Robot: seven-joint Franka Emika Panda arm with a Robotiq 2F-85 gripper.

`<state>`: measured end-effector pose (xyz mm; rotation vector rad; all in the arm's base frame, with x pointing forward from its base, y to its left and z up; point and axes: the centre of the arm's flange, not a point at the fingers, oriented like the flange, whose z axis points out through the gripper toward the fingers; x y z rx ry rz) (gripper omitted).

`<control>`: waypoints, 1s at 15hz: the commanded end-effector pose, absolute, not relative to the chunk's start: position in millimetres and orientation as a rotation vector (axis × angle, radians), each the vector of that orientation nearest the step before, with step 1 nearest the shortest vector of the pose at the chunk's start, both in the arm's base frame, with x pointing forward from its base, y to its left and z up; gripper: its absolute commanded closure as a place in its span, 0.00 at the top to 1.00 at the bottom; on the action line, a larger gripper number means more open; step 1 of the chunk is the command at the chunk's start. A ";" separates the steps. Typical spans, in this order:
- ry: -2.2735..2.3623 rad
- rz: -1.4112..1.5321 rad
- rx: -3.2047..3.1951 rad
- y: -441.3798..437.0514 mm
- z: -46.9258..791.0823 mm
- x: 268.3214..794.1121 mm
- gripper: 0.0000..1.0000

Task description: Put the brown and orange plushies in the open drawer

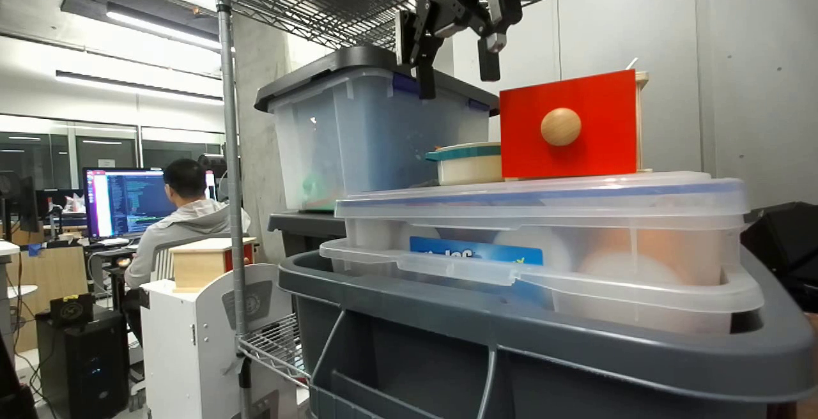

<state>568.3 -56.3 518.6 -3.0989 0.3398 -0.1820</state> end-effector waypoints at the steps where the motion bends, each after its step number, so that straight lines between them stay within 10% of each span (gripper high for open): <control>1: 0.269 -0.253 -3.057 -48.6 519.1 564.6 1.00; 15: 0.150 -0.401 -3.048 -12.6 513.6 599.7 1.00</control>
